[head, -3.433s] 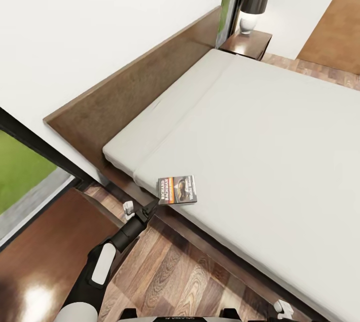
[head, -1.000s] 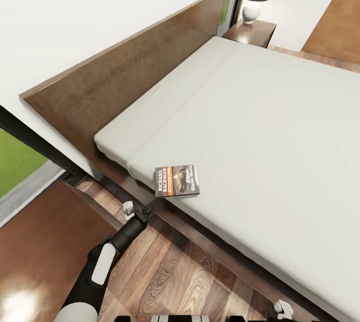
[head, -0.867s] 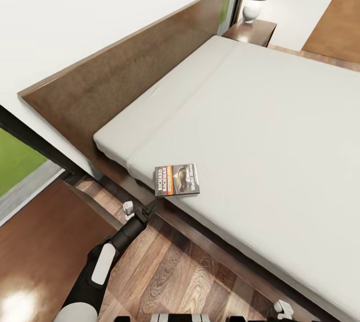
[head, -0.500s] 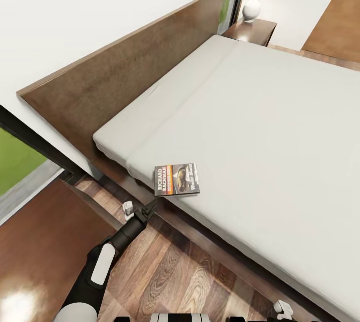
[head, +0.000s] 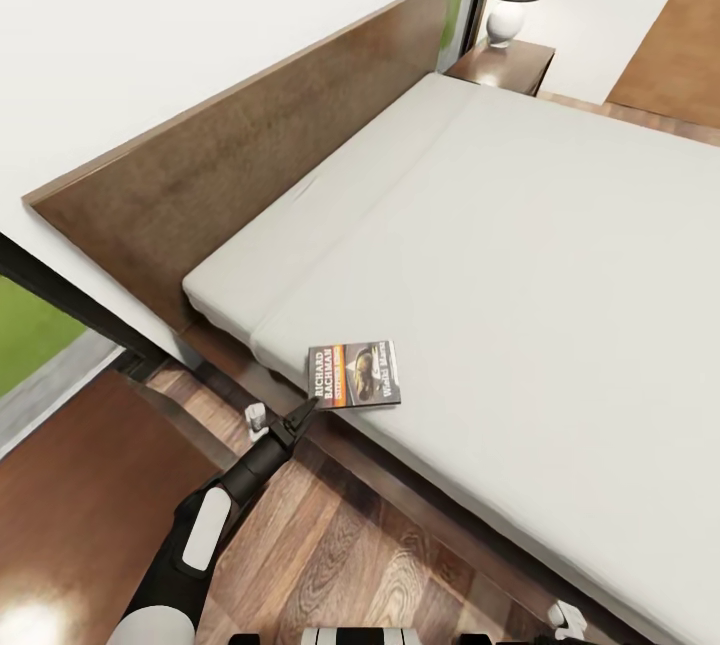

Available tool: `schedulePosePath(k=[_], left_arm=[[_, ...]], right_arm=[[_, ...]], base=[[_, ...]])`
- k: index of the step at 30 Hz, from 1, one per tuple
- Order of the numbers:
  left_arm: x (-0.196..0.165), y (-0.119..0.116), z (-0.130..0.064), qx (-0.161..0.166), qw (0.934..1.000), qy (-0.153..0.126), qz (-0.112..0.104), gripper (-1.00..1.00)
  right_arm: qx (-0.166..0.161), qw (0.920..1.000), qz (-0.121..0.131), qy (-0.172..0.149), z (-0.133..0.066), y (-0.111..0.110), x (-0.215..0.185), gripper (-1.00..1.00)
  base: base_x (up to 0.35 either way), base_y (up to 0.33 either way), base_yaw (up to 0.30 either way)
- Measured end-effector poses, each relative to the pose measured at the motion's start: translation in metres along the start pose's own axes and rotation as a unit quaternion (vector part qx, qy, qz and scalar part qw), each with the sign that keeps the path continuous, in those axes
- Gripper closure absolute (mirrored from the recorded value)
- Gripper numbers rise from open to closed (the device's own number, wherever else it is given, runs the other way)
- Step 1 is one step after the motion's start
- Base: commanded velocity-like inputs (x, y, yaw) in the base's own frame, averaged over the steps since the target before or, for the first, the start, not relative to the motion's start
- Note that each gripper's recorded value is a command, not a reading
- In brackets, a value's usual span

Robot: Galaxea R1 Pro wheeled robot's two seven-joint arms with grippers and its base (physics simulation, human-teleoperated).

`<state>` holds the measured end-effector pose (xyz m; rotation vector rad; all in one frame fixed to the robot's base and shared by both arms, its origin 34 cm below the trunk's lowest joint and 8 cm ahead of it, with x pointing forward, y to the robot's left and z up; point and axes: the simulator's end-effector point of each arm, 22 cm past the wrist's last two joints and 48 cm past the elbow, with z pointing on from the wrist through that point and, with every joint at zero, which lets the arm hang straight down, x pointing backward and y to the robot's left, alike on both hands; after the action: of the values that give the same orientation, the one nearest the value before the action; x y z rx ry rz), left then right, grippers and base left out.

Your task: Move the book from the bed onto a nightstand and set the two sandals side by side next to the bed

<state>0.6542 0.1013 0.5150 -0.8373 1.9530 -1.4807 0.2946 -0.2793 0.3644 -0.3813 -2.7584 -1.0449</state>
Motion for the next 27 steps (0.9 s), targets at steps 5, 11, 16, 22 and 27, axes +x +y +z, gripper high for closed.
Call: schedulePosePath(k=[5,11,16,22,27], left_arm=[[0.0001,0.0002,-0.0001,0.0,1.0,0.0,0.0,-1.0],[0.0002,0.0001,-0.0001,0.0,1.0,0.0,0.0,-1.0],[0.0002,0.0002,-0.0002,0.0,1.0,0.0,0.0,-1.0],[0.0001,0.0,-0.0002,0.0,1.0,0.0,0.0,-1.0],[0.0001,0.0001,-0.0001,0.0,1.0,0.0,0.0,-1.0]], right_arm=[[0.0,1.0,0.0,0.0,0.0,0.0,0.0,-1.0],[0.0,1.0,0.0,0.0,0.0001,0.0001,0.0,-1.0],[0.0,1.0,0.0,0.0,0.0,0.0,0.0,-1.0],[0.0,1.0,0.0,0.0,0.0,0.0,0.0,-1.0],[0.0,1.0,0.0,0.0,0.0,0.0,0.0,-1.0]], base=[[0.007,0.0,0.0],[0.0,0.0,0.0],[0.012,0.0,0.0],[0.118,0.0,0.0],[0.01,0.0,0.0]])
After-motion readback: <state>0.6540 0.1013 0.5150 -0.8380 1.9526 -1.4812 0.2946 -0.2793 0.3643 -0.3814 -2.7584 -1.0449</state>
